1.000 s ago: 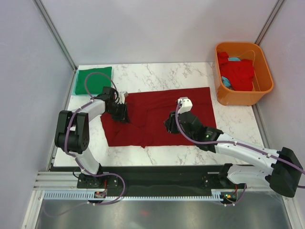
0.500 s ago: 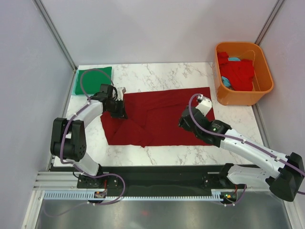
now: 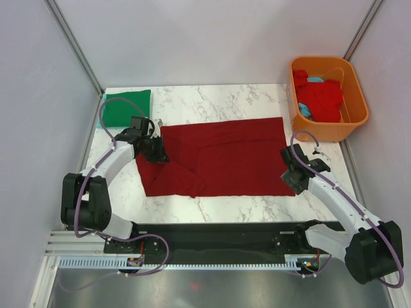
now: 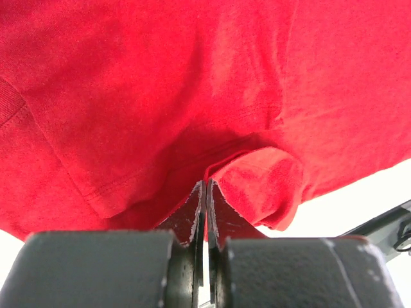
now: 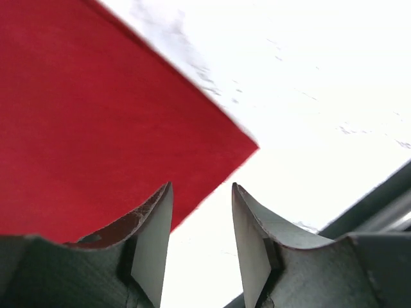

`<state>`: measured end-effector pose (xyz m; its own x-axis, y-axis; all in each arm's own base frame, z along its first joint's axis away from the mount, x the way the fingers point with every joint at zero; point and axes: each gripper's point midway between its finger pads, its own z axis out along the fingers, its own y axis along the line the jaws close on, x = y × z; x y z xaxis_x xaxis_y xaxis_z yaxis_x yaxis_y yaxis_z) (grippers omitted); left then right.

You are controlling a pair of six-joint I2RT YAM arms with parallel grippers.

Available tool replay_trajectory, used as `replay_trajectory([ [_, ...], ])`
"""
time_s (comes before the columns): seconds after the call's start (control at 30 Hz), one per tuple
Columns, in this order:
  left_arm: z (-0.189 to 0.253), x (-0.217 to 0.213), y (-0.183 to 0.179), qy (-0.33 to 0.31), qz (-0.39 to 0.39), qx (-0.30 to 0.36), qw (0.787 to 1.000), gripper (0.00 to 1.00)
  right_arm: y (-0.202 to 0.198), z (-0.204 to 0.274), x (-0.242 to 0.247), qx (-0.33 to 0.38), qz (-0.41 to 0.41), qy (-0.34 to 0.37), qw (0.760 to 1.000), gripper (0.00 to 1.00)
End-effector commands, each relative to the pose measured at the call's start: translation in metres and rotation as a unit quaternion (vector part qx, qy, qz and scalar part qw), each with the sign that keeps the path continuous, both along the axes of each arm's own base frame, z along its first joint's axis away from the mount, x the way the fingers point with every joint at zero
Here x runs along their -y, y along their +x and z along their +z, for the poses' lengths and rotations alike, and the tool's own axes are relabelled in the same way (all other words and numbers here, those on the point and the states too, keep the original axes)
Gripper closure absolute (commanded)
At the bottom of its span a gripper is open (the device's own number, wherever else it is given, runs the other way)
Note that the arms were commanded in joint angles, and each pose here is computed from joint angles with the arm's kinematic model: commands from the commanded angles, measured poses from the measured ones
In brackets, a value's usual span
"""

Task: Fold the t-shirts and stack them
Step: Fold the tshirt

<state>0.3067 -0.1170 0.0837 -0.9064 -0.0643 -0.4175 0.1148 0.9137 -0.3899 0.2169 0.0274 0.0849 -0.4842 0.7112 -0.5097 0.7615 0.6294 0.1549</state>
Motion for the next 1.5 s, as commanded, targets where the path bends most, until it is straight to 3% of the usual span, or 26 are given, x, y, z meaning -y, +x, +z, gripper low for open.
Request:
replay_trajectory([
  [0.0,0.015,0.004,-0.001,-0.017,0.022,0.009,1.000,0.98,-0.019,-0.016,0.006,-0.038,-0.030,0.004,0.999,0.51],
  [0.3,0.021,0.009,-0.006,-0.033,0.010,0.014,0.999,0.98,-0.013,-0.040,0.021,-0.017,-0.094,0.005,0.995,0.55],
  [0.83,0.024,0.009,-0.006,-0.034,0.011,0.019,0.999,0.98,-0.012,-0.082,0.029,-0.029,-0.124,-0.010,0.992,0.57],
  [0.93,0.028,0.004,-0.007,-0.024,0.023,0.028,0.999,0.98,-0.017,-0.085,0.029,-0.038,-0.118,-0.012,0.992,0.78],
  [0.97,0.030,0.001,-0.008,-0.021,0.027,0.032,0.999,0.98,-0.019,-0.084,0.029,-0.041,-0.115,-0.012,0.992,0.89],
  [1.03,0.030,-0.009,-0.010,0.002,0.053,0.033,0.998,0.98,-0.026,-0.081,0.030,-0.052,-0.111,-0.013,0.992,0.99],
  [1.27,0.048,-0.028,-0.016,0.034,0.100,0.057,0.993,0.98,-0.036,-0.076,0.027,-0.056,-0.071,-0.008,0.996,1.00],
  [1.47,0.072,-0.032,-0.005,0.033,0.114,0.094,0.988,0.98,-0.013,-0.058,0.025,-0.043,-0.037,-0.022,0.998,1.00],
])
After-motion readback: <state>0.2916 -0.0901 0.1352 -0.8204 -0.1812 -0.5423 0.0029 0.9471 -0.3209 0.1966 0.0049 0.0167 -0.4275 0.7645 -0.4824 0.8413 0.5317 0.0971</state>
